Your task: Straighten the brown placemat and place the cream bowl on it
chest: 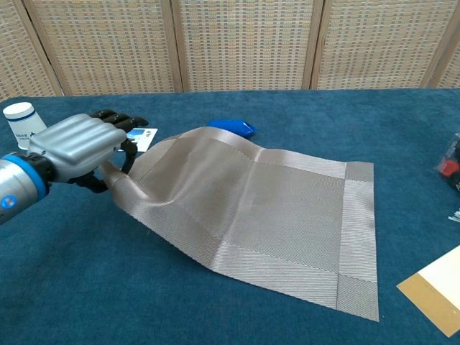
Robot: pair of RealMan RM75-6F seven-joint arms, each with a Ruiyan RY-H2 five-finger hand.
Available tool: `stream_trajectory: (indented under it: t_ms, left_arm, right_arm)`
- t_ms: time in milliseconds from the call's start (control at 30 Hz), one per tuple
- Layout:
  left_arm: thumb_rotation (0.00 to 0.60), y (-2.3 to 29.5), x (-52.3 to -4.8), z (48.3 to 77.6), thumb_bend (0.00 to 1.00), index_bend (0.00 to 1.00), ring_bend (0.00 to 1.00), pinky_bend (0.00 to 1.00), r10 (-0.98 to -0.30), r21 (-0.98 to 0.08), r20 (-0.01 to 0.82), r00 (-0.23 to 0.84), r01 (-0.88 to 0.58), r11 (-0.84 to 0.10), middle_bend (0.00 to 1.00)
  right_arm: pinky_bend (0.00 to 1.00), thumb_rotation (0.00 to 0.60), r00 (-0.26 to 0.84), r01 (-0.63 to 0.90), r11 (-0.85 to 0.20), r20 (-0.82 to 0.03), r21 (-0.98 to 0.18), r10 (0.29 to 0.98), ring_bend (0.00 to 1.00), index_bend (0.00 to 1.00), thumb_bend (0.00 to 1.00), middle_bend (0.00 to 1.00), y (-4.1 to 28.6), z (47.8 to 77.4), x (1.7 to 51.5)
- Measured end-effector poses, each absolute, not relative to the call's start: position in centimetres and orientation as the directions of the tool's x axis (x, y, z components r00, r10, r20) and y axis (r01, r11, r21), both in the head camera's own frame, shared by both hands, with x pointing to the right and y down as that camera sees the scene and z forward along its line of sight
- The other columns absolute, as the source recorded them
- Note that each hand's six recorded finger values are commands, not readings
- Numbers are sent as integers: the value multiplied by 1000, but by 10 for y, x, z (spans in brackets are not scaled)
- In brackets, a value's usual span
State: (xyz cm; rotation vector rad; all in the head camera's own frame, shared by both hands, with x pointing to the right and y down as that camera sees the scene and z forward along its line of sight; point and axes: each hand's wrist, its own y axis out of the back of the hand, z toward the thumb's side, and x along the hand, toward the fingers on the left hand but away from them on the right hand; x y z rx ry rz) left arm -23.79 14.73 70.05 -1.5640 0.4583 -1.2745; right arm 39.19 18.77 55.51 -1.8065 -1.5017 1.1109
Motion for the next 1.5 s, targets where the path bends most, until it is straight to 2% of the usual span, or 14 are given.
stream_trajectory:
  t_ms: [267,667,767,933,1000,1233,1400,1500]
  left_arm:
    - [600,197,-271,682,530,836,0,0,-732,-813,578,362,333,-477,0]
    - [600,245,-284,662,530,811,0,0,-691,-809,587,421,318,-494,0]
    - [600,251,-284,659,508,702,0,0,-683,-811,585,438,322,-488,0]
    - [600,258,-292,656,279,197,0,0,-686,-810,586,431,324,-489,0]
    - [600,259,-298,653,254,114,0,0,-692,-811,585,422,325,-487,0]
    - [600,258,-323,640,210,24,0,0,-729,-818,573,374,305,-487,0]
    - [600,260,-342,631,201,9,0,0,-752,-820,571,328,260,-510,0]
    - [600,260,-348,625,150,0,0,0,-770,-830,558,309,211,-517,0]
  right_arm:
    - [0,600,61,532,-247,-255,-810,965,0,221,231,0,194,553,384]
    - [0,600,86,530,-272,-269,-803,959,0,222,230,0,200,553,377]
    - [0,600,92,528,-280,-273,-802,958,0,222,231,0,202,553,376]
    - [0,600,102,522,-293,-283,-801,954,0,221,230,0,204,555,374]
    - [0,600,101,518,-298,-289,-802,952,0,220,228,0,204,556,374]
    - [0,600,102,502,-319,-311,-804,945,0,219,206,0,204,562,374]
    - [0,600,94,471,-322,-316,-821,944,0,219,178,0,203,565,375]
    - [0,600,71,437,-309,-310,-845,948,0,218,170,0,201,565,380]
